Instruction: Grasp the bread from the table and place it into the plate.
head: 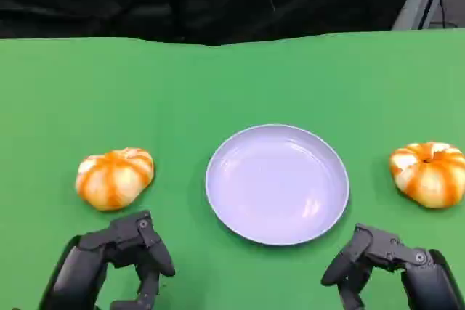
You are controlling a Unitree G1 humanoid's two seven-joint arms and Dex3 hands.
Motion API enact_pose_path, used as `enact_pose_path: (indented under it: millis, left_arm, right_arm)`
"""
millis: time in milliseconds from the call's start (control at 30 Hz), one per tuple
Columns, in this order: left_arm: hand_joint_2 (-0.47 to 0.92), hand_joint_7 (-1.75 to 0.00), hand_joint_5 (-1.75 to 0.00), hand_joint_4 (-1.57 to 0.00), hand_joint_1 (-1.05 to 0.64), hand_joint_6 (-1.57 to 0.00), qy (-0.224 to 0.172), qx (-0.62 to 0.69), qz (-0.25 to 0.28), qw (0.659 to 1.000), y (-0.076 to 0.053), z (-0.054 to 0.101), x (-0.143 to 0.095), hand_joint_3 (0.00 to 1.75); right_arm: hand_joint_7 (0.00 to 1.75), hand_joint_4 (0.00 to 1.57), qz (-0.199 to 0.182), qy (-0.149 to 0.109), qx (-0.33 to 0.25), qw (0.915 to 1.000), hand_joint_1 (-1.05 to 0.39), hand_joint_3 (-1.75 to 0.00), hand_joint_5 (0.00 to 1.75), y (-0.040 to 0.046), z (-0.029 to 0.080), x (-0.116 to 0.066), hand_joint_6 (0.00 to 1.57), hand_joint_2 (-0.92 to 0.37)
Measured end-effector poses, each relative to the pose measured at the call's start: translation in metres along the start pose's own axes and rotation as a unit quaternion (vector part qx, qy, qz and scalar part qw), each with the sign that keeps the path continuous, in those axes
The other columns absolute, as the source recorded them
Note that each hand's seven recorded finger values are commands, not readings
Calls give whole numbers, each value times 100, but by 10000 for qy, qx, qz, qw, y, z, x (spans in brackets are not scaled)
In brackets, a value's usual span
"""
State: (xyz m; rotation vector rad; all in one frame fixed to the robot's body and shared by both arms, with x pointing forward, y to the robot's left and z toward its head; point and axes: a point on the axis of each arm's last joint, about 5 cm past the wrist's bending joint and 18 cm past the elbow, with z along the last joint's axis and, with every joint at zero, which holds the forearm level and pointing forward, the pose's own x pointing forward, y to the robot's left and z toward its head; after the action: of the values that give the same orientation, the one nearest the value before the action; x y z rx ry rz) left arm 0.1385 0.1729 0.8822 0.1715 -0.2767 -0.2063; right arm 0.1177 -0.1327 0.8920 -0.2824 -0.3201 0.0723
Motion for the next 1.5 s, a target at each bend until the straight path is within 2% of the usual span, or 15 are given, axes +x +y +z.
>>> enact_pose_path:
  millis: [733,800,867,967,1067,1100,1133,1200,1233,1300,1367,1500]
  left_arm:
    - [28,-147,-171,-85,-6,-84,44,-7,-8,10000,-1,-25,1,148]
    - [30,-141,-165,-82,-7,-82,13,0,-5,10000,-1,-22,2,145]
    - [35,-126,-152,-77,-6,-80,-5,11,18,10000,7,-19,8,134]
    - [48,-103,-136,-68,-6,-77,-54,35,119,9999,22,-15,22,105]
    - [52,-97,-132,-67,-6,-77,-106,47,127,9999,28,-7,49,98]
    - [67,-72,-114,-55,-20,-66,-111,48,127,9998,28,-6,51,58]
    - [78,-56,-106,-52,-25,-66,-62,143,78,9998,31,-3,58,34]
    - [89,-34,-94,-44,-35,-61,213,549,-129,9982,67,4,84,9]
    - [91,-31,-92,-43,-36,-61,322,765,-215,9963,92,19,95,6]
    - [90,-20,-82,-30,-38,-51,436,1045,-296,9931,130,55,118,2]
    - [89,-14,-75,-23,-38,-45,536,1244,-329,9902,157,92,144,1]
    - [90,-5,-63,-17,-44,-38,690,2079,-429,9748,217,159,257,0]
  right_arm:
    - [128,84,-5,-12,11,10000,-4,-134,158,0,1,11,85,-30]
    - [128,85,-6,-12,14,10000,-4,-134,159,0,1,11,85,-30]
    - [128,85,-9,-12,25,10000,-4,-134,160,1,2,12,85,-30]
    - [128,85,-11,-11,48,10000,-4,-134,160,1,2,12,85,-30]
    - [128,85,-8,-13,46,10000,-4,-135,160,1,2,13,85,-30]
    - [128,85,-7,-13,45,10000,-4,-134,160,1,2,13,84,-30]
    - [128,85,-9,-11,45,10000,-4,-134,160,1,2,12,84,-30]
    - [127,84,-10,-9,49,10000,-4,-133,160,2,2,14,84,-30]
    - [127,84,-11,1,51,10000,-4,-132,160,3,1,13,84,-31]
    - [127,85,-11,39,52,10000,-4,-132,161,5,-2,12,85,-31]
    - [127,85,-10,55,65,10000,-4,-131,161,12,-1,14,85,-31]
    - [128,84,-2,53,85,9999,-3,-132,160,29,4,18,86,-31]
